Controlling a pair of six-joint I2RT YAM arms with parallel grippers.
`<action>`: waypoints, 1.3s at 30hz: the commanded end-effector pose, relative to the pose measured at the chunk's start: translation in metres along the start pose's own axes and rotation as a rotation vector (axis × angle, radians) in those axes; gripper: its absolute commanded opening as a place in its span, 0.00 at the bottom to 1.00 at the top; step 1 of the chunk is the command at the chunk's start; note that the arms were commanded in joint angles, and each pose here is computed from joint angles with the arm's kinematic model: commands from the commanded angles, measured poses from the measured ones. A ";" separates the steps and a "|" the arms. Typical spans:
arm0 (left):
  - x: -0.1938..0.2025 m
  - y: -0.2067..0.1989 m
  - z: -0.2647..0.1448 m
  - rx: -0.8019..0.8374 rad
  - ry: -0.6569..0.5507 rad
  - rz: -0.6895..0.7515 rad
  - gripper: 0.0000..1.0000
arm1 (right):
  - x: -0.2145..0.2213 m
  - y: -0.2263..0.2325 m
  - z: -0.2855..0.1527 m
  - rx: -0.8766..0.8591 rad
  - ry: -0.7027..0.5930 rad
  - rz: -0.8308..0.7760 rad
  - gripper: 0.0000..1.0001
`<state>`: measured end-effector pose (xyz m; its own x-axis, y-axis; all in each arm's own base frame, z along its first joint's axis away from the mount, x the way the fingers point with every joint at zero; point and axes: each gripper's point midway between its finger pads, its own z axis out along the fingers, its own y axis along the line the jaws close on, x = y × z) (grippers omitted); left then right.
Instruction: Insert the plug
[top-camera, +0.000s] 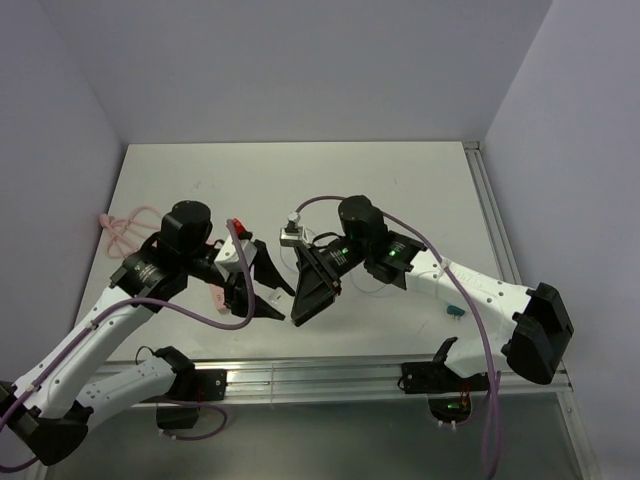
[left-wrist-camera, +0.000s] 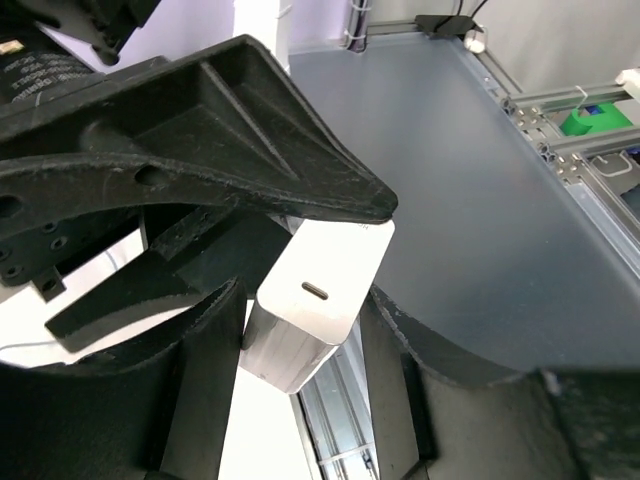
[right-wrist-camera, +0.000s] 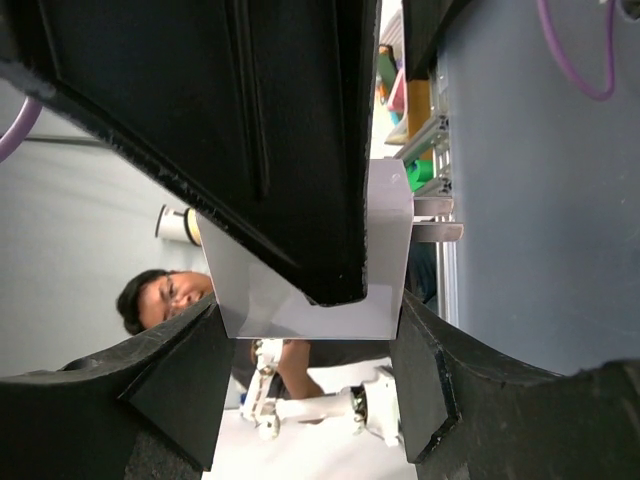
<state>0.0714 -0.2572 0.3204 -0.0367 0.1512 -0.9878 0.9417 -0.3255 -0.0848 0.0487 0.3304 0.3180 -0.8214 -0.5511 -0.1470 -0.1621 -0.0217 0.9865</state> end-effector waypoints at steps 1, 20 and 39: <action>-0.009 -0.020 0.002 0.102 -0.045 0.033 0.54 | -0.003 0.035 0.000 -0.055 0.012 -0.151 0.00; -0.007 -0.015 0.004 0.044 -0.047 -0.073 0.00 | -0.015 0.033 0.002 0.002 0.003 -0.234 0.27; -0.011 0.000 0.002 -0.128 -0.134 -0.181 0.00 | -0.042 0.030 -0.012 0.024 -0.093 -0.275 0.75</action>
<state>0.0701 -0.2577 0.3320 -0.1703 0.0684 -0.9830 0.9590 -0.2180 -0.1813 0.0597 0.3339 0.3348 -0.7815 -0.5833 -0.2212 -0.2240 -0.0686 0.9722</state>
